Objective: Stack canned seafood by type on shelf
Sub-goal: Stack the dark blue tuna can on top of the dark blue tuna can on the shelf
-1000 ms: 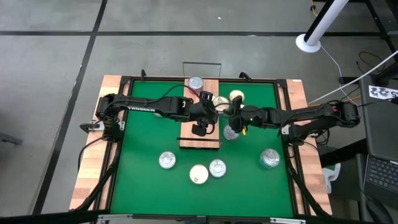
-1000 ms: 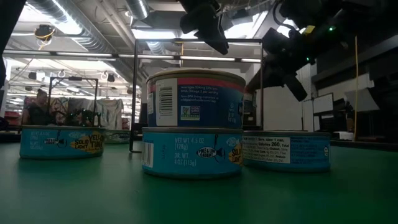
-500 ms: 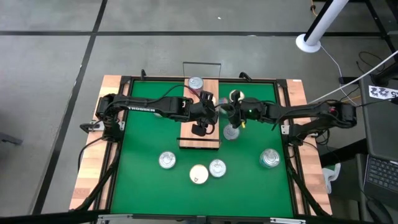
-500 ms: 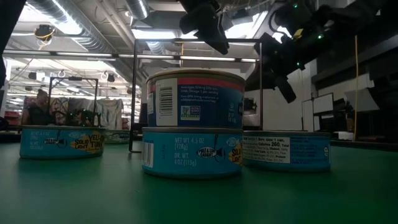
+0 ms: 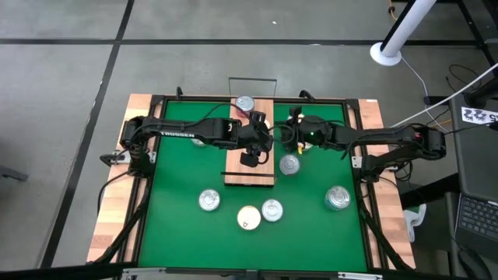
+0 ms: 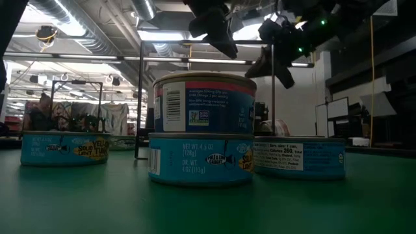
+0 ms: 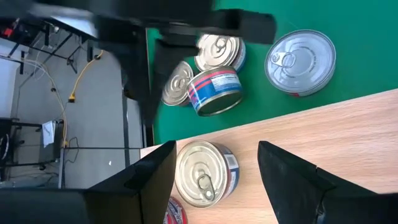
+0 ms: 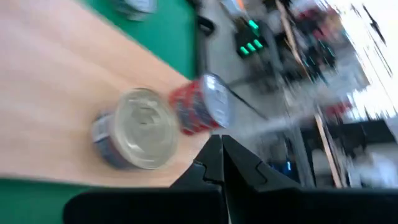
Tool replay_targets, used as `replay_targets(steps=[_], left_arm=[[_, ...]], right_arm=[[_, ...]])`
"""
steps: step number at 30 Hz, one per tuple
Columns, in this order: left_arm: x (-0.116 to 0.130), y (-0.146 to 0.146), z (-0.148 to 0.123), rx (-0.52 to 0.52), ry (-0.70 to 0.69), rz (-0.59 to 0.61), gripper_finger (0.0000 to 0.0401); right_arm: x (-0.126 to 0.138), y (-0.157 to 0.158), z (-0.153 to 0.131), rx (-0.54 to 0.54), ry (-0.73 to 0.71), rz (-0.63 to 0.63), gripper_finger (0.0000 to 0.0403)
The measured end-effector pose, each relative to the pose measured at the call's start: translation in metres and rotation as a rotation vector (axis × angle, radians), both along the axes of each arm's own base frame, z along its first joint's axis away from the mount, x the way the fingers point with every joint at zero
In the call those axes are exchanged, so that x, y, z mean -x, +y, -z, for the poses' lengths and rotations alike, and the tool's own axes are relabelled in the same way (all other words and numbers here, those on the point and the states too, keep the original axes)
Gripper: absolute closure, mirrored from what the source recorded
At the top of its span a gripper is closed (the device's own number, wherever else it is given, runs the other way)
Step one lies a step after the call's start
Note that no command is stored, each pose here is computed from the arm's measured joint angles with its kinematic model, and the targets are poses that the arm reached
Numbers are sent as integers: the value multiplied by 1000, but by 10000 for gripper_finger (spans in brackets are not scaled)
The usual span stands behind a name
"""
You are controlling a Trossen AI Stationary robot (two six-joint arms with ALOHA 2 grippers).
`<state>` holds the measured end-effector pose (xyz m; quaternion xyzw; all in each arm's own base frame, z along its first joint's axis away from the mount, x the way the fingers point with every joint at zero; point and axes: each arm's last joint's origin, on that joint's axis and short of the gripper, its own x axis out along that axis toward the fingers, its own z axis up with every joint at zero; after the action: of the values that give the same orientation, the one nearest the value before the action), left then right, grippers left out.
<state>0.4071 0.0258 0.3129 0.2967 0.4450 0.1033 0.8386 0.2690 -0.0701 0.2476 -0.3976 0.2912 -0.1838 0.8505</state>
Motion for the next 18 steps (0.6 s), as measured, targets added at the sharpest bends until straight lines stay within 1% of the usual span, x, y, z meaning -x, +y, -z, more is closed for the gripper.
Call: replay_targets(steps=[4, 6, 8, 12, 16, 18], left_arm=[[0, 0, 0, -5, 9, 6, 177], [1, 0, 1, -5, 21, 7, 177], [3, 1, 3, -2, 48, 3, 177], [7, 4, 5, 6, 94, -9, 177], [8, 6, 6, 6, 106, -13, 177], [8, 6, 6, 6, 106, -15, 177]], right_arm=[[0, -4, -11, -59, -110, 199, 401], [0, -5, -14, -108, -139, 250, 391], [-1, -5, -18, -181, -168, 290, 369], [-1, -5, -28, -336, -238, 383, 301], [1, -5, -37, -479, -328, 492, 223], [3, -5, -37, -538, -341, 545, 189]])
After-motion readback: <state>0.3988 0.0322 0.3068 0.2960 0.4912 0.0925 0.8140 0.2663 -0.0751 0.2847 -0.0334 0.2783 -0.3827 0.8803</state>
